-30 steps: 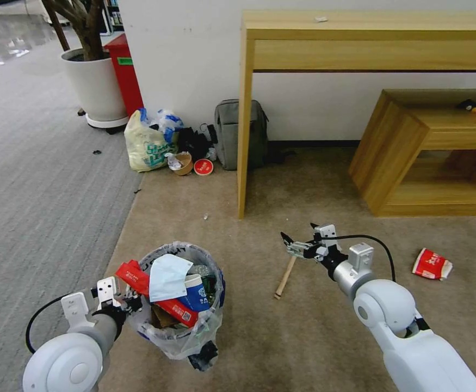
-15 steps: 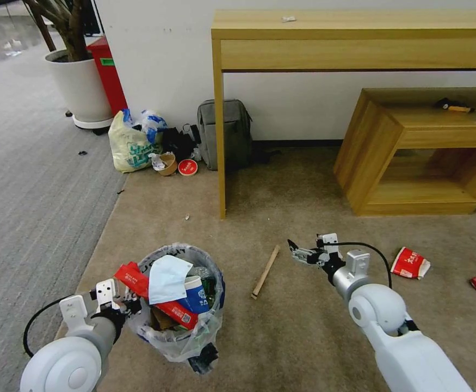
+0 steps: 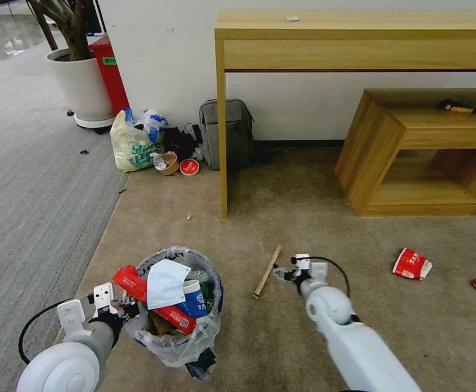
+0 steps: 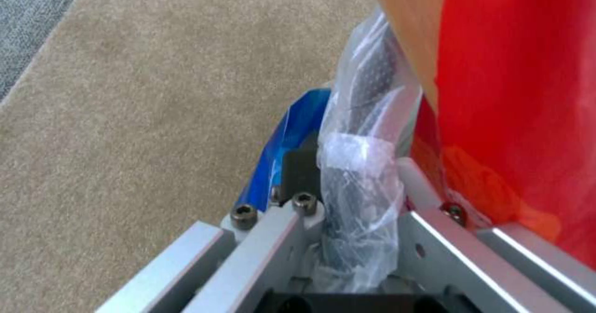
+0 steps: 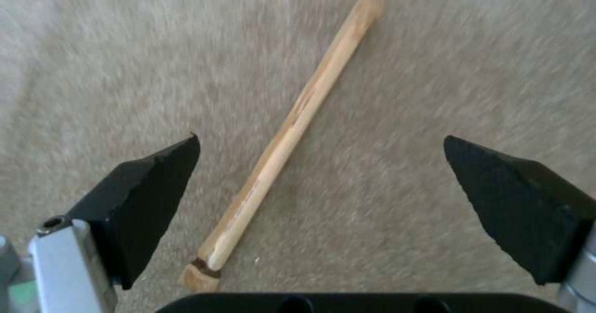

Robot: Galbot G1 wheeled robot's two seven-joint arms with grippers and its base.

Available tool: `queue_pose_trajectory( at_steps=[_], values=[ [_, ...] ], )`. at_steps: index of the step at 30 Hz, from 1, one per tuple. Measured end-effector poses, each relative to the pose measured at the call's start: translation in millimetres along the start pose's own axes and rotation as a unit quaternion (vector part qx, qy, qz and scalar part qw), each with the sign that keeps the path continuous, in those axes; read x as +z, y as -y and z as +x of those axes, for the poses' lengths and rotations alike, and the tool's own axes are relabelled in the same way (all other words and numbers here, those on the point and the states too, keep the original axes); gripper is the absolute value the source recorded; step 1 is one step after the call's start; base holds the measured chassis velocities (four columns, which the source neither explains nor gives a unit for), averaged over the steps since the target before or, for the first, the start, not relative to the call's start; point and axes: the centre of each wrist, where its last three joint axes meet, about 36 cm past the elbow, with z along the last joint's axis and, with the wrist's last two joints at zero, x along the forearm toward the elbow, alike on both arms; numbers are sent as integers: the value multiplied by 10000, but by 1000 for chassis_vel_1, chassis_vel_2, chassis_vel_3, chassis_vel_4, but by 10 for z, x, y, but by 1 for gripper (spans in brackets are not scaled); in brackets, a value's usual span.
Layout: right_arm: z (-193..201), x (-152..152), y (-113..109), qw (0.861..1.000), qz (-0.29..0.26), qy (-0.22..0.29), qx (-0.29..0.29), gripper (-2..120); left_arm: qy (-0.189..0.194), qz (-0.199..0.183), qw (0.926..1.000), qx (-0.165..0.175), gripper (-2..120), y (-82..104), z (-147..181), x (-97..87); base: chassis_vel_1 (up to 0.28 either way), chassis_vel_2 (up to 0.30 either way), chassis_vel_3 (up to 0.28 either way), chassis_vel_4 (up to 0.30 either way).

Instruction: Pick up the trash bin and place the garbage on the floor into it.

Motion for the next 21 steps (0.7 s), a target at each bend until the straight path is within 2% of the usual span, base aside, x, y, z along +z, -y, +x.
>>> queue_pose_trajectory(
  at_steps=[7,17,21],
  values=[
    [-283,64,-129,9987,-3,-471,199,100,-33,21,10000,-52,0,-21,-46,16,0,0,0,0],
    [-488,-82,-261,9974,-105,-651,283,100,-68,19,9999,-79,0,-34,-84,28,0,0,0,0],
    [-583,-160,-342,9963,-209,-748,377,92,-77,15,9999,-85,0,-34,-88,36,0,0,0,0]
  ],
)
